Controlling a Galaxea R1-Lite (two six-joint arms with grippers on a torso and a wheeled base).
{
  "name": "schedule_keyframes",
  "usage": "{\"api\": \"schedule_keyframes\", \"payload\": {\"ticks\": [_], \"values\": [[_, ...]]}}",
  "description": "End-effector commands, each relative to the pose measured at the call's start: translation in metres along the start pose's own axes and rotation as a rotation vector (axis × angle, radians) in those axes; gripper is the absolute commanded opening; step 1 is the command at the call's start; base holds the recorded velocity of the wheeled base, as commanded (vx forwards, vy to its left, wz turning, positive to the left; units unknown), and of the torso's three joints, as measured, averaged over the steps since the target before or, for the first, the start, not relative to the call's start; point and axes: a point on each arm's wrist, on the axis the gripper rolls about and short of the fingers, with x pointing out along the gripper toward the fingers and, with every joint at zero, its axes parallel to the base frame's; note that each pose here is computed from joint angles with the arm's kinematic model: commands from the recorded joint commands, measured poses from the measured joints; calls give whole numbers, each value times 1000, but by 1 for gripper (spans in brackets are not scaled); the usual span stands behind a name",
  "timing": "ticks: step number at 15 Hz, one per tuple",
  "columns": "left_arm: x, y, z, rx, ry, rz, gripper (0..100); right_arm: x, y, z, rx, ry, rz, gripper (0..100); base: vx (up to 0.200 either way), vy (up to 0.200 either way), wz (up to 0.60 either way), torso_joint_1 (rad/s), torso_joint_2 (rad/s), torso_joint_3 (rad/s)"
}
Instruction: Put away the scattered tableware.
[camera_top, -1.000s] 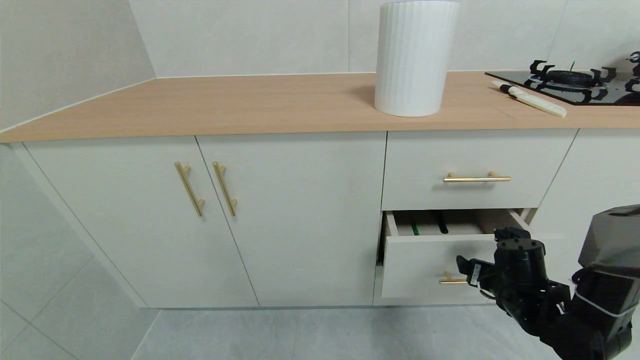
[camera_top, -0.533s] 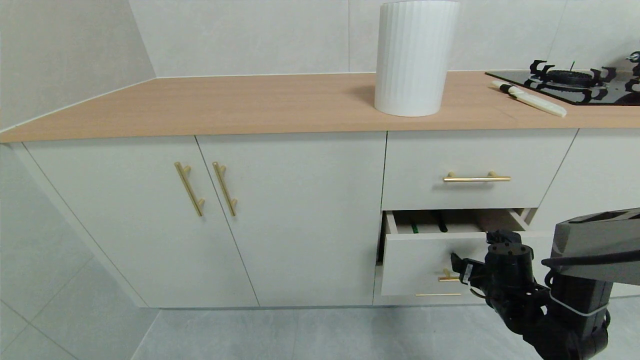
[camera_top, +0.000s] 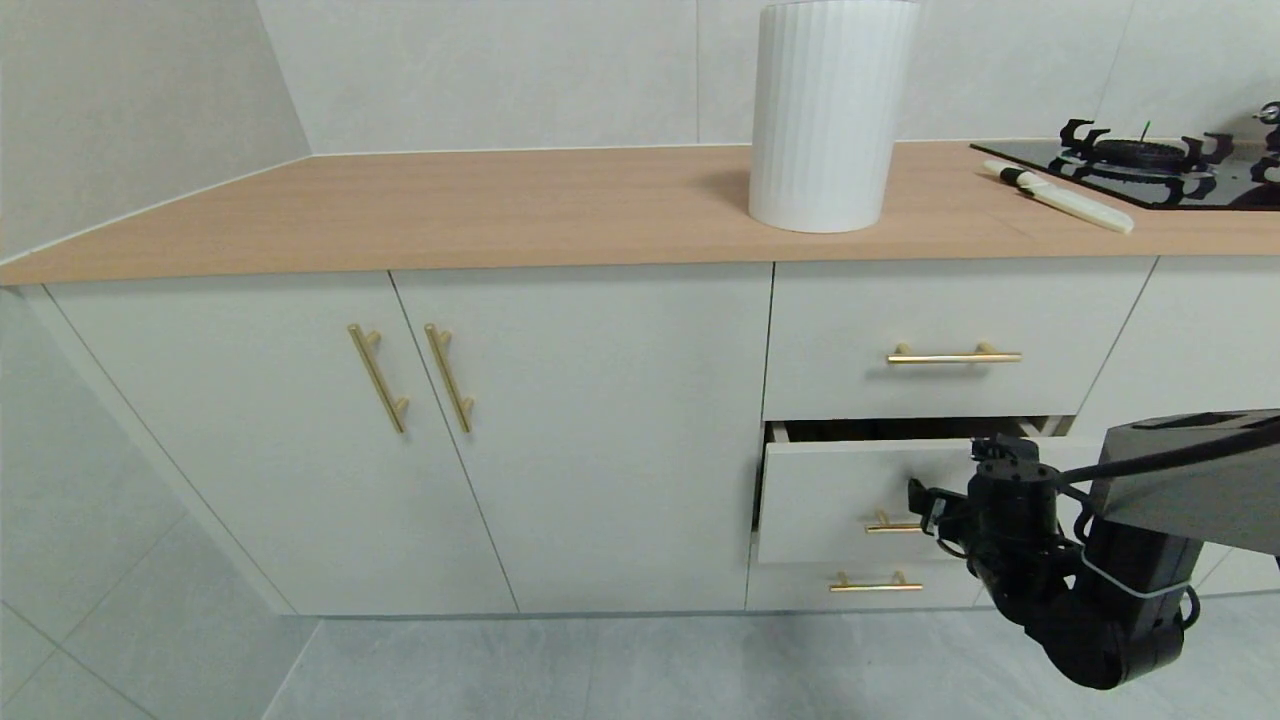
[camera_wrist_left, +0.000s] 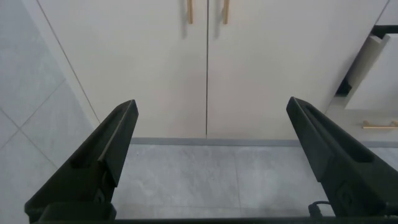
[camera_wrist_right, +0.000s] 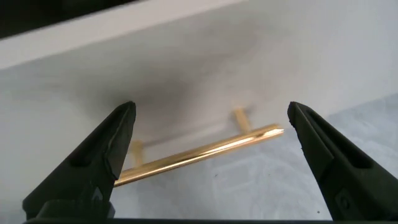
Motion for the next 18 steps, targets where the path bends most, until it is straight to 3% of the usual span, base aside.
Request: {"api": "schedule_keyframes", "payload": {"ticks": [1,18], "values": [[0,0,0,0,1,1,100,9,-2,0,6,-10,-11,100,0,0,0,0,0,0],[0,0,0,0,1,1,100,51,-18,19,117,-117,-88,100,0,0,0,0,0,0]]}}
